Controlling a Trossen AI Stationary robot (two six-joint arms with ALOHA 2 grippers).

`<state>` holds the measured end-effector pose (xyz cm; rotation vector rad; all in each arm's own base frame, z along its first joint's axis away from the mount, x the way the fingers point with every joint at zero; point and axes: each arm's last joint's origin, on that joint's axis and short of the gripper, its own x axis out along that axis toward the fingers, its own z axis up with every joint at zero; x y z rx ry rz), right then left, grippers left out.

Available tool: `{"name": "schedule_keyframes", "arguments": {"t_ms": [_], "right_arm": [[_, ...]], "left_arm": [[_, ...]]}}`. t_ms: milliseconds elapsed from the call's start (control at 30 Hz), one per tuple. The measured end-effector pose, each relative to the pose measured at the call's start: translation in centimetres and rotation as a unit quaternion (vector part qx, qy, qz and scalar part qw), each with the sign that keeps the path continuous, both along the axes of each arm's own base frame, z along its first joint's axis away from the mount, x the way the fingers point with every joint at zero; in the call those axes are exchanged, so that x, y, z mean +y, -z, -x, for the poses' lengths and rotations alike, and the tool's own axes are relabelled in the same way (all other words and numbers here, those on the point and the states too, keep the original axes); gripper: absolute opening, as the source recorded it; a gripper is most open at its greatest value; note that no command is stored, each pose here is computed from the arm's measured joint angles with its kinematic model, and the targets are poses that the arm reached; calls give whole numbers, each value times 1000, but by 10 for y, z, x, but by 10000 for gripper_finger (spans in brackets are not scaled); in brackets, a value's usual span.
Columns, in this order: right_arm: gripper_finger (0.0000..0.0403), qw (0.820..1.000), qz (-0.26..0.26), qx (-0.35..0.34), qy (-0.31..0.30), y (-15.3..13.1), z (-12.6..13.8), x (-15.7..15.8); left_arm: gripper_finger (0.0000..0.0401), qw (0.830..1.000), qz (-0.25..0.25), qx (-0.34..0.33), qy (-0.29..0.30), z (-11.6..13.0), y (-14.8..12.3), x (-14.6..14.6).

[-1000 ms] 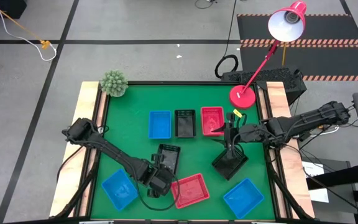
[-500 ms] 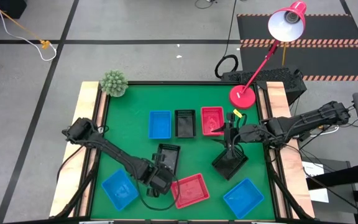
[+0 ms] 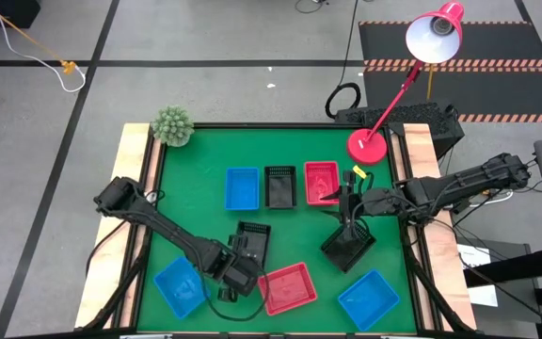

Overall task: Stack baskets by color
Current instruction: Stack the bottom left black bin on top of the top black bin

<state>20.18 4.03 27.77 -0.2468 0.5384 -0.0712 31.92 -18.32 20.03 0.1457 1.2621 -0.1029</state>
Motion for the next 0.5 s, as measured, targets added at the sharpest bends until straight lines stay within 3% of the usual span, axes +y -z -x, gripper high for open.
{"name": "schedule_keyframes", "arguments": {"t_ms": [333, 500], "right_arm": [[141, 1000, 1, 0, 1, 0, 0, 0], [141, 1000, 1, 0, 1, 0, 0, 0]], "left_arm": [[7, 998, 3, -63, -6, 18, -31, -12], [9, 995, -24, -97, 5, 28, -43, -17]]}}
